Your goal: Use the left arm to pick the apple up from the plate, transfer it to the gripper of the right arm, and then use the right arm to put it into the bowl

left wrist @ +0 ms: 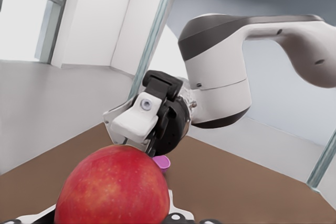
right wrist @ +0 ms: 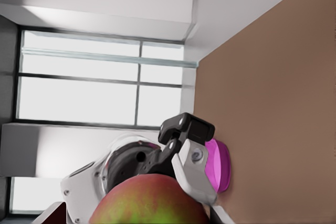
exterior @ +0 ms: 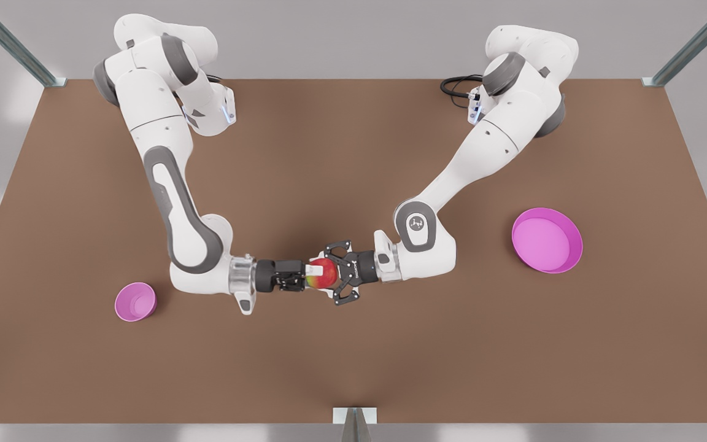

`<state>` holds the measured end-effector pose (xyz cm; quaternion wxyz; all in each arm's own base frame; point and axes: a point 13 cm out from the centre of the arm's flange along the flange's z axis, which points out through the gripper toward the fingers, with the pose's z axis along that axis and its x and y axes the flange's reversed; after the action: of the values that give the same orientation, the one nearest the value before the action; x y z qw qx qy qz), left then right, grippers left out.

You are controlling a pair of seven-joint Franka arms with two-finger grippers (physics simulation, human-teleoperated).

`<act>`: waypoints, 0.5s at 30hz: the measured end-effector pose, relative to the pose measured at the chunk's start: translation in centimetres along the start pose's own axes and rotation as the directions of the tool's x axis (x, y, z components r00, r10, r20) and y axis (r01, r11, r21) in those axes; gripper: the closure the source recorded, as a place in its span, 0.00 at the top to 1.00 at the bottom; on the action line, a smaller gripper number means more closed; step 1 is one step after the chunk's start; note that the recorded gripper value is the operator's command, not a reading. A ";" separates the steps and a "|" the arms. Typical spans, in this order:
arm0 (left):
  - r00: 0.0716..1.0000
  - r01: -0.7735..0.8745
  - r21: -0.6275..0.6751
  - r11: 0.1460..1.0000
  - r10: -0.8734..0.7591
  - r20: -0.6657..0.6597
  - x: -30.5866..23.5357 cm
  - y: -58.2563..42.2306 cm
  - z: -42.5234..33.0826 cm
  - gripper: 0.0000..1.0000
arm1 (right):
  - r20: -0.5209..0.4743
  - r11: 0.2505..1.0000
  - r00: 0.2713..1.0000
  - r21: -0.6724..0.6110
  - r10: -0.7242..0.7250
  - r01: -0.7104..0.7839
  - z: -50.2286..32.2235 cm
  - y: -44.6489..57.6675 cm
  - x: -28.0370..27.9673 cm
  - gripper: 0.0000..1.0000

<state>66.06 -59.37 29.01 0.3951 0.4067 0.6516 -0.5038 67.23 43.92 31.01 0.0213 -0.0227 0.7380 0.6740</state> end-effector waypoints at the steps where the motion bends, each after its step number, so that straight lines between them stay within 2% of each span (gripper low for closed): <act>1: 1.000 -0.005 0.000 1.000 0.005 0.000 0.0 0.0 0.0 0.69 | -0.002 1.000 1.000 0.002 0.008 -0.008 0.1 -0.1 0.1 1.00; 11: 0.999 -0.046 -0.001 0.999 0.046 -0.002 0.2 0.1 0.0 0.69 | -0.026 0.997 0.997 0.023 0.068 -0.068 1.0 -0.5 1.2 0.99; 12: 0.999 -0.049 -0.001 0.999 0.049 -0.002 0.2 0.1 0.0 0.69 | -0.029 0.997 0.997 0.025 0.074 -0.073 1.0 -0.5 1.3 0.81; 14: 0.999 -0.053 0.000 0.999 0.053 -0.003 0.4 0.1 0.0 0.69 | -0.029 0.996 0.996 0.027 0.084 -0.083 1.1 -0.5 1.4 0.69; 15: 0.998 -0.055 0.000 0.998 0.055 -0.003 0.5 0.2 0.0 0.69 | -0.029 0.996 0.996 0.028 0.088 -0.088 1.1 -0.5 1.3 0.68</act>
<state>66.05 -59.32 28.51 0.4078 0.4253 0.6409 -0.4921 65.92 44.95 30.32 -0.0192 0.0000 0.7474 0.6641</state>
